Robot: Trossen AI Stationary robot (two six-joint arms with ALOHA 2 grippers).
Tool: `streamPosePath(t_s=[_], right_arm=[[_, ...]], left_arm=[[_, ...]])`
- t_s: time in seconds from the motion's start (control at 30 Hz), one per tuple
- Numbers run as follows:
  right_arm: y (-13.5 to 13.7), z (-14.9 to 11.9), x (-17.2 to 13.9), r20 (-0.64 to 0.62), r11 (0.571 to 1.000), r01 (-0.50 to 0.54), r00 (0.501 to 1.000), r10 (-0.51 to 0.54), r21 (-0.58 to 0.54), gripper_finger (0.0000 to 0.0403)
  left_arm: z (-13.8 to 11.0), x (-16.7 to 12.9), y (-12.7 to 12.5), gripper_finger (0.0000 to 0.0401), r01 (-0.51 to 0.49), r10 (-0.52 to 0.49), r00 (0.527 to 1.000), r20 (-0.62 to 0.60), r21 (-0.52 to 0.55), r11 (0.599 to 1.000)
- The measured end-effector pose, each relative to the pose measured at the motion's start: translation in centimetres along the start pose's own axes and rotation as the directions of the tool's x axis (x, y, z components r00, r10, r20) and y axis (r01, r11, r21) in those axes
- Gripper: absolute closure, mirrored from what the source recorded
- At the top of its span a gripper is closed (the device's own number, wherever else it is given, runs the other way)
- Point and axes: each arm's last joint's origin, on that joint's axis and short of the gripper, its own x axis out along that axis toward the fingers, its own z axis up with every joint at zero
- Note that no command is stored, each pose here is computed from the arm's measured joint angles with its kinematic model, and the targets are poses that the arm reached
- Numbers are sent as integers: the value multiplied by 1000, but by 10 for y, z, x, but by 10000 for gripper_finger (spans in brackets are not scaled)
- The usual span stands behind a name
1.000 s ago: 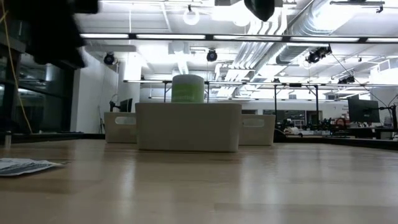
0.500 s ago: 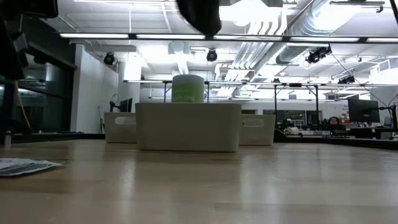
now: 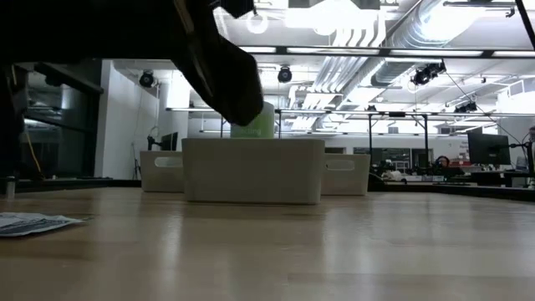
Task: Pick & Place First Aid Supplies
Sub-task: Put the right bandage pack into the left bin
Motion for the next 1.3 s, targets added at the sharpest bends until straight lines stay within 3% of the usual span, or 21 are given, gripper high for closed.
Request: streamPosePath(t_s=[0.3,0.6,1.03,1.3], right_arm=[[14,-10,-2,-8,991,-85,996,84,-105,403],[1,-31,23,-4,990,-79,997,80,-118,403],[-6,-24,26,-17,959,-109,994,108,-263,403],[-12,-22,29,-37,952,-113,994,107,-285,403]], left_arm=[[-5,9,1,224,1,-4,1000,-29,-95,996],[-5,10,0,224,7,-11,999,-31,-99,995],[-6,10,-2,224,32,-40,998,-53,-154,987],[-6,10,-2,224,30,-39,998,-53,-161,987]])
